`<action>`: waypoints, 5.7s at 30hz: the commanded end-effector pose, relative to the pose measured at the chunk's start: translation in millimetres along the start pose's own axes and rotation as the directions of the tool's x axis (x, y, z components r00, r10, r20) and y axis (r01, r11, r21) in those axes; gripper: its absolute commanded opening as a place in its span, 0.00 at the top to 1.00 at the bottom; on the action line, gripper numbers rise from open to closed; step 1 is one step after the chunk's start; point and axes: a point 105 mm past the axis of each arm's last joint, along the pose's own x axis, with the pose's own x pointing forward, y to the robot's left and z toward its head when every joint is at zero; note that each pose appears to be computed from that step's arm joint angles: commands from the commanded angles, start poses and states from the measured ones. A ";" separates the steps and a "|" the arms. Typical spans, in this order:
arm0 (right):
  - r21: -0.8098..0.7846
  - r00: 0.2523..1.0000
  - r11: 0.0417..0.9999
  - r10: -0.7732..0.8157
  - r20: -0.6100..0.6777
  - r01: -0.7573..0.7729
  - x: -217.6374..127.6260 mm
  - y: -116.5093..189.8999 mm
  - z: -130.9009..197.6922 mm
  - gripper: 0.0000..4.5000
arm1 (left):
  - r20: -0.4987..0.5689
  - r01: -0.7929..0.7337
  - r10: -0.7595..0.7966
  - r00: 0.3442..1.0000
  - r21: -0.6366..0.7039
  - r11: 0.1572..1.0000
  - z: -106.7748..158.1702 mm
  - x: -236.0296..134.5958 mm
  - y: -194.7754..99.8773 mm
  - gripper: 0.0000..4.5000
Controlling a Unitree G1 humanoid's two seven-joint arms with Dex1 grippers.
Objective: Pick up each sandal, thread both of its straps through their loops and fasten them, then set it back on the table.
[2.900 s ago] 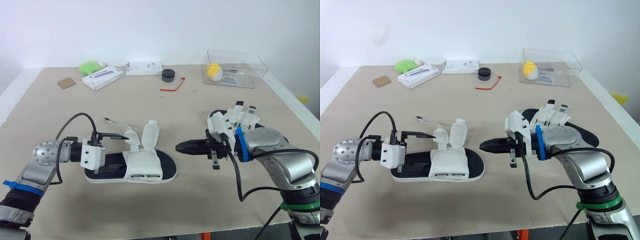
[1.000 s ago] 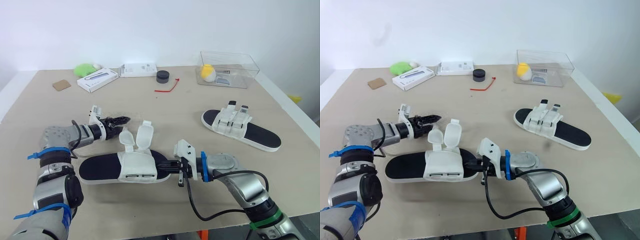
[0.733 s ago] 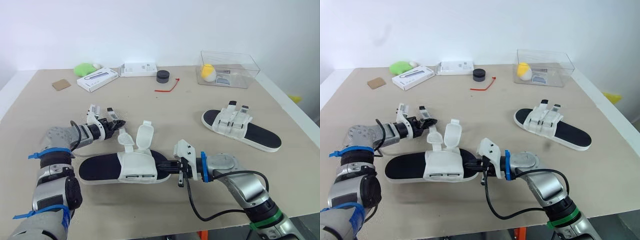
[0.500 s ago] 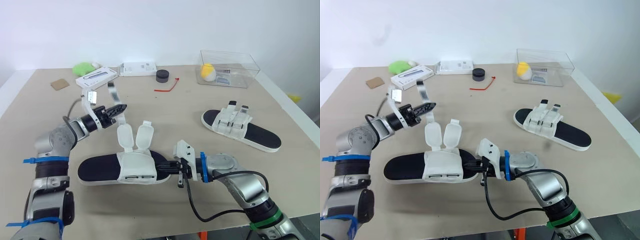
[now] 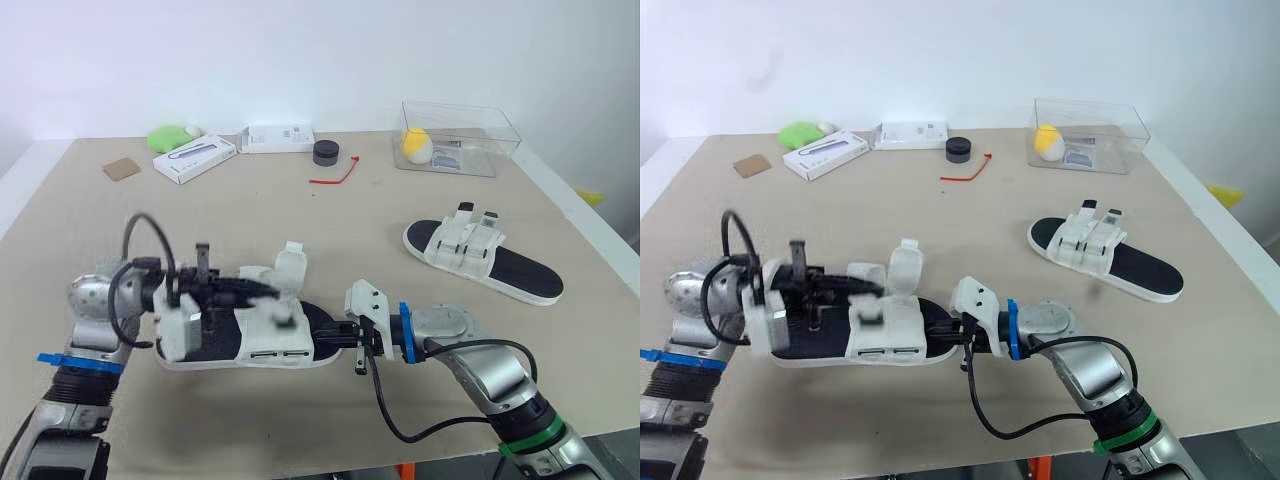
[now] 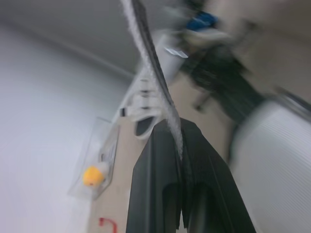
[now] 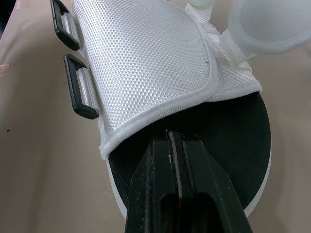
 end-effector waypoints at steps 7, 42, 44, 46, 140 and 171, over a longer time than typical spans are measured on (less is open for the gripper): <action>-0.003 1.000 1.000 0.011 -0.026 -0.011 0.6 1.1 -2.9 1.00 | 0.069 -0.051 0.045 0.997 0.088 0.995 12.8 1.6 -7.7 0.81; 0.093 0.995 0.994 0.062 -0.081 -0.054 10.3 3.8 -6.9 1.00 | -0.029 -0.056 -0.083 0.996 -0.938 -0.341 70.7 -39.2 -14.0 0.00; 0.096 0.995 0.994 0.059 -0.080 -0.052 10.8 3.9 -6.5 1.00 | -0.028 -0.069 -0.120 0.992 -0.934 -0.352 72.4 -35.1 -23.0 0.00; 0.096 0.995 0.994 0.059 -0.079 -0.051 11.5 4.1 -6.3 1.00 | -0.013 -0.079 -0.186 0.983 -0.932 -0.354 75.8 -29.4 -37.6 0.00; 0.085 0.997 0.995 0.059 -0.044 -0.055 19.0 9.0 -0.3 1.00 | -0.295 -0.294 -0.037 0.955 -0.918 -0.265 20.5 -14.3 -24.1 1.00; 0.100 0.997 0.993 0.064 -0.036 -0.060 20.1 10.5 -0.3 1.00 | -0.172 -0.193 -0.115 0.978 -0.957 -0.217 48.0 3.8 -43.8 0.78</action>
